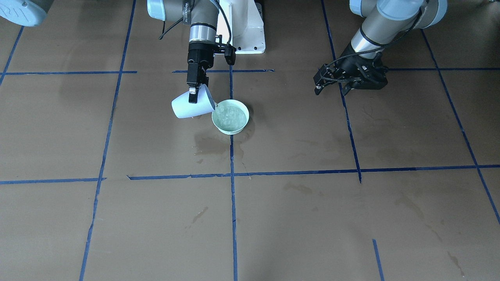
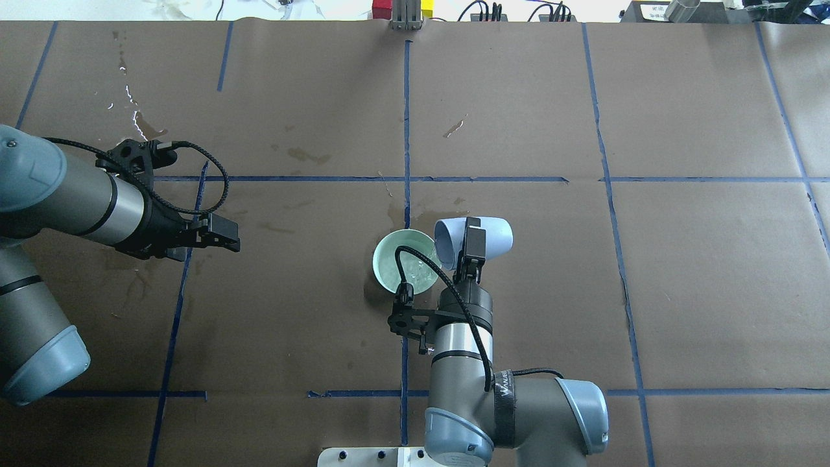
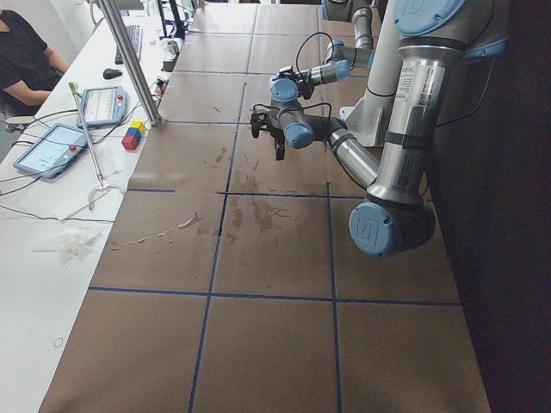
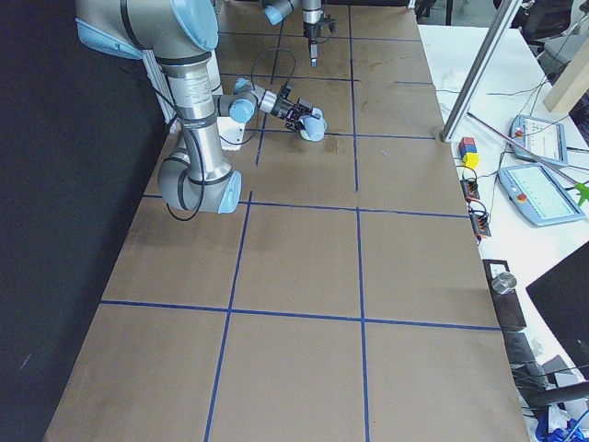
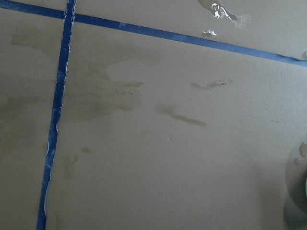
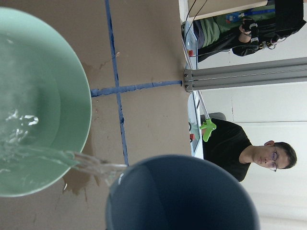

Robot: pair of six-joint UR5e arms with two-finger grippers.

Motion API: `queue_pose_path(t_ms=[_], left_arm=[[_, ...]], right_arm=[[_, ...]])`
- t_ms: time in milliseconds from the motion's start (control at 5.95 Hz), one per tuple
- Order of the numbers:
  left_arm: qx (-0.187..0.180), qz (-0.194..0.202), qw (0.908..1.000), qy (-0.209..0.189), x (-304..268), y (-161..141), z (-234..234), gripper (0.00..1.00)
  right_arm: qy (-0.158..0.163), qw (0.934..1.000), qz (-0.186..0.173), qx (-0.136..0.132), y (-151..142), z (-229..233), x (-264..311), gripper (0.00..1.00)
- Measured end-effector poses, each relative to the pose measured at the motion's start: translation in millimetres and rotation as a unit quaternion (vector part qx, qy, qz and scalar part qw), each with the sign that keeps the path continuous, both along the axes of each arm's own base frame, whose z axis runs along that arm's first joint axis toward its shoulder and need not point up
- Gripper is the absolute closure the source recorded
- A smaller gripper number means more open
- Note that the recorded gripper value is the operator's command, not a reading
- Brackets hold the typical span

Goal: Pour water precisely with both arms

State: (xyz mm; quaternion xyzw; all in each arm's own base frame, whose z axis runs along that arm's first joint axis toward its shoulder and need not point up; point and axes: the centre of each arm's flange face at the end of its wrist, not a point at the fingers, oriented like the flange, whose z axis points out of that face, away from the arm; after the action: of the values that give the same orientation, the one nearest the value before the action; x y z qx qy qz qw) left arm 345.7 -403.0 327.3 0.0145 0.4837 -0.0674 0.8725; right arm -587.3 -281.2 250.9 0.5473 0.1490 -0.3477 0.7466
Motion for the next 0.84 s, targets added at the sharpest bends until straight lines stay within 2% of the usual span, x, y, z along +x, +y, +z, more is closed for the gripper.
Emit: queue_pose_path(t_ms=[336,504,672,840], left_arm=[[0.0,0.0,1.0,0.0,-0.1,0.1,0.2,0.01],[0.0,0.0,1.0,0.0,-0.3,0.2,-0.2,0.01],[0.001,0.0,1.0,0.002,-0.8,0.6,-1.8,0.01],[0.002,-0.001,1.0,0.003,-1.4,1.3,-3.7,0.01]], right_arm=[[-0.005,1.0,0.001,0.002,0.4,-2.8,-0.2,0.89],[-0.028,0.9996,0.006,-0.003,1.1,-4.3,-0.7,0.89],[-0.077,0.9968,0.021,-0.011,2.1,-7.8,-1.8,0.89],[-0.142,0.9889,0.032,-0.026,2.9,-15.1,-3.5,0.9]])
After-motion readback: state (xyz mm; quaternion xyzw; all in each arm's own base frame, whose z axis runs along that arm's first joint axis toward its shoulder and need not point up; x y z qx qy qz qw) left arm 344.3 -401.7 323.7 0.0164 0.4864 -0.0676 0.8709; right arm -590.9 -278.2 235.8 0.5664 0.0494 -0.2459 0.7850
